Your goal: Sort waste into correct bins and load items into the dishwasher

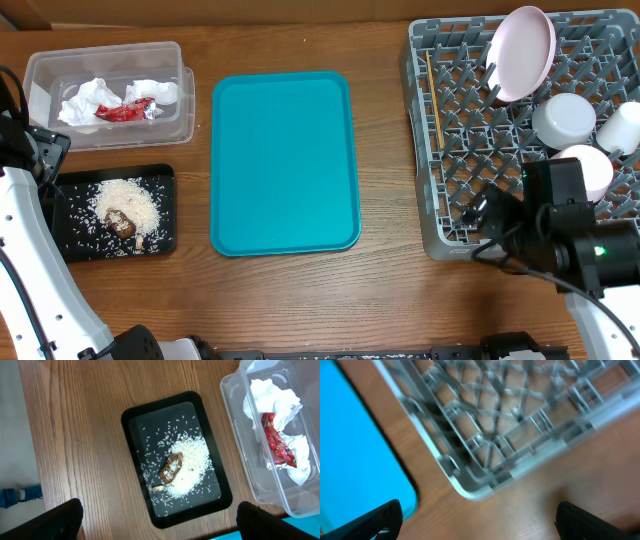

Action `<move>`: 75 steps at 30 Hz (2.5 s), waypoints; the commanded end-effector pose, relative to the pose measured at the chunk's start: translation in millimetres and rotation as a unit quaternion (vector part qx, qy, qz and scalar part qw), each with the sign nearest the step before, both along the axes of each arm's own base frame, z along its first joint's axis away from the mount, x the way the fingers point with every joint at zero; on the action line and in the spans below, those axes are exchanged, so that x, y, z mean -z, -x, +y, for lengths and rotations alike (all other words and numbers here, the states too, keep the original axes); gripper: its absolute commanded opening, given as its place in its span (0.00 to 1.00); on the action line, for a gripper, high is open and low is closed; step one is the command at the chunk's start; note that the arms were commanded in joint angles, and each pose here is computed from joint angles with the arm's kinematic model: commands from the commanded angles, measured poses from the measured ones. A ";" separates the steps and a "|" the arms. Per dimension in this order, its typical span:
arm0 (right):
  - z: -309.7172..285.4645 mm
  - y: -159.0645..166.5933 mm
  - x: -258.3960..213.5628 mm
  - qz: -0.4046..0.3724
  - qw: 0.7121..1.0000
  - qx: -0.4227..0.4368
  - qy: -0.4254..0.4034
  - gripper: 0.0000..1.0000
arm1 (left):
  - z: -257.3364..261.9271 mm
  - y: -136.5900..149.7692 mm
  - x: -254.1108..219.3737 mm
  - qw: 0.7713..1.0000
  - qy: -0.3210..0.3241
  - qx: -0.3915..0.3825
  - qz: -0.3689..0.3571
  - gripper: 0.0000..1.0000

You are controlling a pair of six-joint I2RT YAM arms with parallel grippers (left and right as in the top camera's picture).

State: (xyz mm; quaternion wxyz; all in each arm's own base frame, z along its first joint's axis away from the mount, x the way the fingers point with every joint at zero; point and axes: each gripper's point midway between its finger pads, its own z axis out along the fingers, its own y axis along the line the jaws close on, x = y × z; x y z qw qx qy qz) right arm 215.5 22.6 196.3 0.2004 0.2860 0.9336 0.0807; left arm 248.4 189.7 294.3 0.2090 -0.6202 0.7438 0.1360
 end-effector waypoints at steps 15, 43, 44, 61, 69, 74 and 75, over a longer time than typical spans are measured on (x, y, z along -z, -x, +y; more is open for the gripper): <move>20.1 -17.1 -28.3 -0.402 0.911 -0.087 -0.024 1.00 | -0.5 1.8 -1.4 1.000 0.000 -0.010 -0.006 1.00; 14.9 -28.1 18.3 -0.547 0.807 -0.169 0.146 1.00 | -0.5 1.8 -1.4 1.000 0.000 -0.010 -0.006 1.00; 13.6 -28.3 23.4 -0.538 0.810 -0.173 0.154 1.00 | -0.5 1.8 -1.4 1.000 0.000 -0.010 -0.006 1.00; -34.2 -30.7 26.7 -0.513 0.827 -0.092 0.211 1.00 | -0.4 1.9 -1.4 1.000 0.000 -0.010 -0.006 1.00; -32.0 -30.8 26.7 -0.514 0.827 -0.096 0.208 1.00 | -0.5 1.8 -1.4 1.000 0.000 -0.010 -0.006 1.00; -32.0 -30.8 26.7 -0.514 0.827 -0.096 0.208 1.00 | -0.5 1.8 -1.4 1.000 0.000 -0.010 -0.006 1.00; -32.0 -30.8 26.7 -0.514 0.827 -0.096 0.208 1.00 | -0.5 1.8 -1.4 1.000 0.000 -0.010 -0.006 1.00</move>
